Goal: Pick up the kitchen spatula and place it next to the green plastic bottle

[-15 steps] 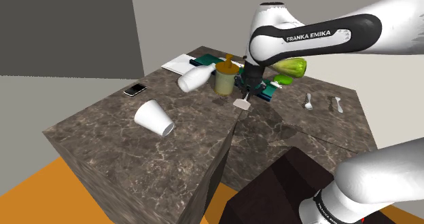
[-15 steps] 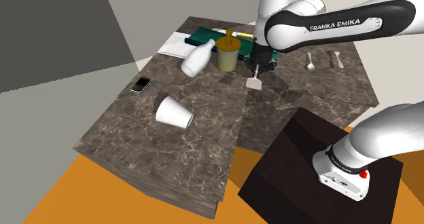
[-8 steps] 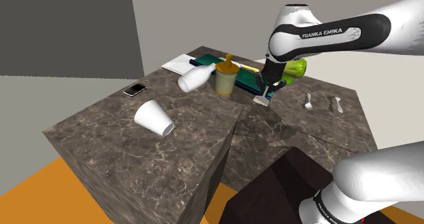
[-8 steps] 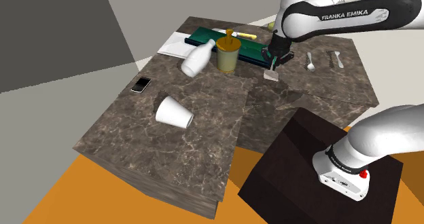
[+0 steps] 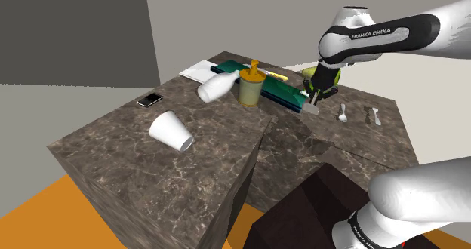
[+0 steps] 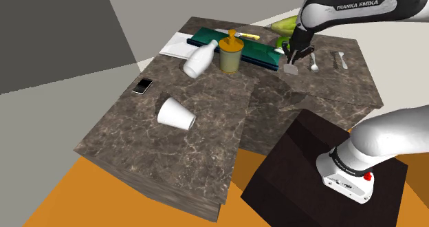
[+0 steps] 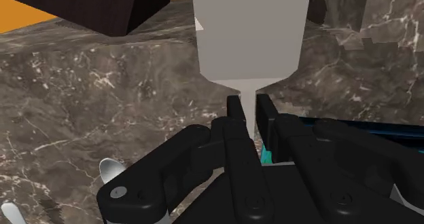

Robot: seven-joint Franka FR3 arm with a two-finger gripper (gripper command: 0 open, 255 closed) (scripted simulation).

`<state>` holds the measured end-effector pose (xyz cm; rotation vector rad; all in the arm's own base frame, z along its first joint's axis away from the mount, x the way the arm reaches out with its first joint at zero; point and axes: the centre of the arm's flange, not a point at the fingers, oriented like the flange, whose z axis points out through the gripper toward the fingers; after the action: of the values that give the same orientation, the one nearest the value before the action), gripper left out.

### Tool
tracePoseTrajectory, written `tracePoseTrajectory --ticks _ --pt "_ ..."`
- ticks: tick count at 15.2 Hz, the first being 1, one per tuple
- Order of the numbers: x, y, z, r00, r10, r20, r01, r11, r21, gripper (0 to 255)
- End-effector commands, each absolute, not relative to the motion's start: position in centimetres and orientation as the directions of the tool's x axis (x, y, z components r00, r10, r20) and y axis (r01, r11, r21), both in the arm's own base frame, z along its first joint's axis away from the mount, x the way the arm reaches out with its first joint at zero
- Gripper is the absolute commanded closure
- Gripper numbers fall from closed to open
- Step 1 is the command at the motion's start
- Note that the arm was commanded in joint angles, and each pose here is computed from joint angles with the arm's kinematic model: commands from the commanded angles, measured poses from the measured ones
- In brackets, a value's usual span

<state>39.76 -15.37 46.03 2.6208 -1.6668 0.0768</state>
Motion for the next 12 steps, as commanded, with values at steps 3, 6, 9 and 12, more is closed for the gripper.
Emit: tracePoseTrajectory --ticks 3,6,9,12 --pt "38.5 -20.9 46.0 0.424 -0.903 0.061 -0.905 -0.425 0.003 255" --pt "37.5 -24.7 46.0 0.424 -0.903 0.061 -0.905 -0.425 0.003 255" --pt "36.5 -28.5 46.0 0.424 -0.903 0.061 -0.905 -0.425 0.003 255" --pt "35.5 -32.4 46.0 0.424 -0.903 0.061 -0.905 -0.425 0.003 255"
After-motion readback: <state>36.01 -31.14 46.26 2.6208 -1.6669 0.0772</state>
